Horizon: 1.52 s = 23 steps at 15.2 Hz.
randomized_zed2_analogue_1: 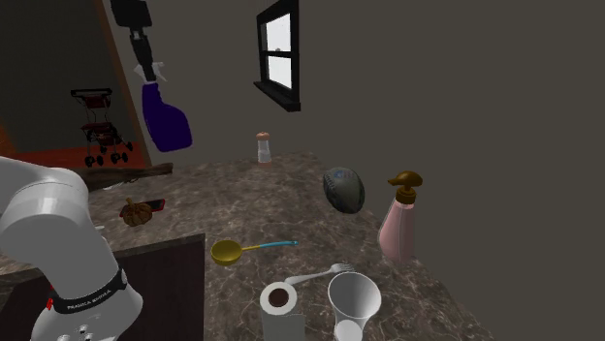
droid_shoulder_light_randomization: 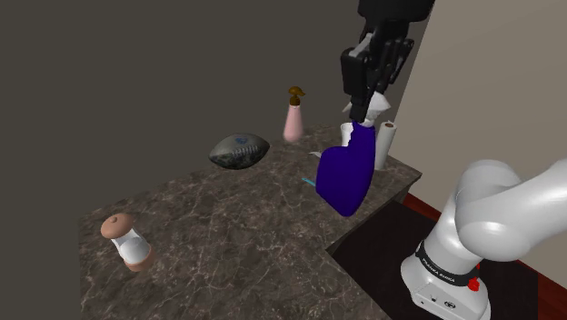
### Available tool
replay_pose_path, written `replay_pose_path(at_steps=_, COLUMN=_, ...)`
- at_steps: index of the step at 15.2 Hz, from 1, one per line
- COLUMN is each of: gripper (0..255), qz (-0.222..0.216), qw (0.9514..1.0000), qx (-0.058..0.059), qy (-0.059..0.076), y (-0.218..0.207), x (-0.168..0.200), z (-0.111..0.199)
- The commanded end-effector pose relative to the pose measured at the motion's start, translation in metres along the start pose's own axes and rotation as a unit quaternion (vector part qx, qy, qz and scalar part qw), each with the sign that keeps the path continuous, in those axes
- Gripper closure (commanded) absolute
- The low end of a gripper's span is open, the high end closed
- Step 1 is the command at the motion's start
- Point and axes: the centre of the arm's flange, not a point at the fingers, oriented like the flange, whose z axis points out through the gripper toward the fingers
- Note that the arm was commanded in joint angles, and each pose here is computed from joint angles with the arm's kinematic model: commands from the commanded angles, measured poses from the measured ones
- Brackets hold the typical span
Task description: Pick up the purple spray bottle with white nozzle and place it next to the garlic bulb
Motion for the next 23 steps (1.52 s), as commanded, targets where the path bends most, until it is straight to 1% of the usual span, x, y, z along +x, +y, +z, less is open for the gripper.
replay_pose_path(at_steps=1, gripper=255, qz=0.000, qw=1.0000, qx=0.000, qy=0.000, y=-0.013, x=-0.023, z=-0.010)
replay_pose_path(at_steps=5, gripper=255, qz=0.000, qw=1.0000, qx=0.000, qy=0.000, y=-0.040, x=-0.065, z=-0.027)
replay_pose_path(at_steps=6, gripper=255, qz=0.000, qw=1.0000, qx=0.000, qy=0.000, y=-0.042, x=-0.067, z=-0.028)
replay_pose_path(at_steps=23, gripper=255, qz=0.000, qw=1.0000, qx=0.000, qy=0.000, y=-0.042, x=-0.071, z=0.062)
